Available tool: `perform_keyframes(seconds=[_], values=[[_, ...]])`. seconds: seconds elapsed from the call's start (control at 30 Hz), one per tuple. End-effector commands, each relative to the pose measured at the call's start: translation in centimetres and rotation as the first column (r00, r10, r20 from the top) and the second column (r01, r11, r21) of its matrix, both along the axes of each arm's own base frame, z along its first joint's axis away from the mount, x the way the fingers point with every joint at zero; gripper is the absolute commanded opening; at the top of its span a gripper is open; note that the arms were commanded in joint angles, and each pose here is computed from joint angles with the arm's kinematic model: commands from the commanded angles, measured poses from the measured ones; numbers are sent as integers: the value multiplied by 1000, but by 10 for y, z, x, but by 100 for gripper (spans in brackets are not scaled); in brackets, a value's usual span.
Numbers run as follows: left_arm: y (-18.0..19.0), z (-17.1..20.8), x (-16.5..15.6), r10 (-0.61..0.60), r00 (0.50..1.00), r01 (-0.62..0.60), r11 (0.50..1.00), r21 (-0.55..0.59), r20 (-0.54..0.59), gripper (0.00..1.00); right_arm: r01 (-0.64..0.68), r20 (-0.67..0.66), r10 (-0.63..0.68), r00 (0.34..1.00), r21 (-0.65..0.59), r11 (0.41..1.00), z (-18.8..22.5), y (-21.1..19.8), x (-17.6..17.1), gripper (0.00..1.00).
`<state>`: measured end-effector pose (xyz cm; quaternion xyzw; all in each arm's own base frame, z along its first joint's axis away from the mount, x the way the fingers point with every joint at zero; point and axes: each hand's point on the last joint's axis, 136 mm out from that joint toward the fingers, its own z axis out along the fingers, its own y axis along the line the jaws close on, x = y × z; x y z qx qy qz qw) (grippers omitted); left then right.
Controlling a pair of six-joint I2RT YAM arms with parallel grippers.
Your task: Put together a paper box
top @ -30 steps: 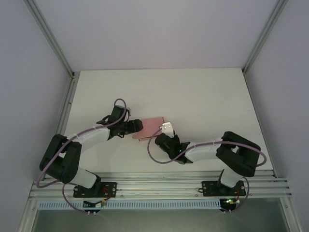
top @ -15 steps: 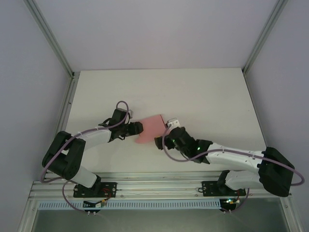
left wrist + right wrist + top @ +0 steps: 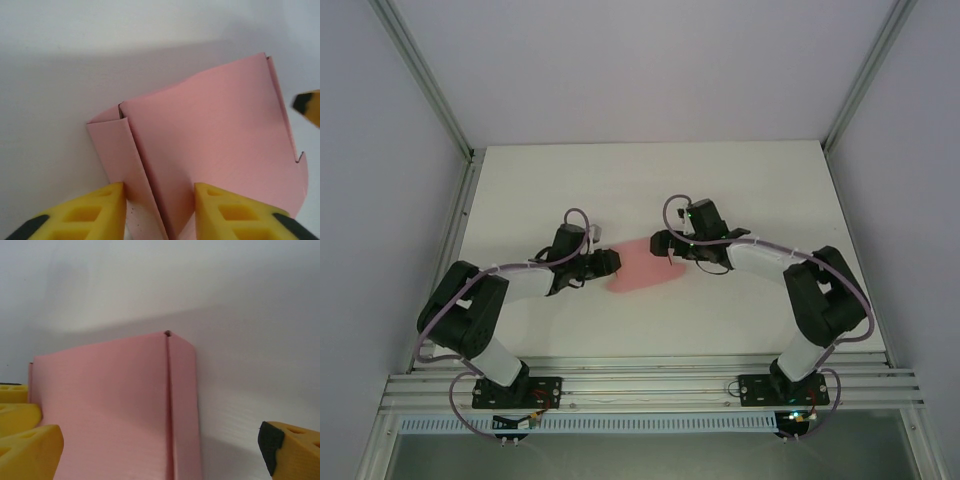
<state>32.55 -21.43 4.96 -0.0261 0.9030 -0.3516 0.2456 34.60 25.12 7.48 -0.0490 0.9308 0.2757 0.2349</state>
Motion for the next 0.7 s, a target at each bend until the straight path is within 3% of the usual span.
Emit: perform_keyframes(seconds=[0.0,0.17,0.3,0.57,0.67], values=[[9,-41,-34,17,982,-22,999,-27,-187,33,-22,-112,37,993,132,991,0,8,-13,100],[10,-30,-33,24,985,-42,993,-108,-170,30,-57,-184,95,978,205,977,-3,13,-27,100],[17,-25,-32,62,985,-79,992,-98,-163,27,-80,-234,144,961,264,961,-8,21,-38,100],[18,-28,-31,69,985,-86,991,-101,-160,21,-127,-272,282,920,474,871,0,49,-48,100],[17,-30,-30,71,983,-92,988,-121,-169,21,-133,-260,299,918,509,851,7,52,-49,94]])
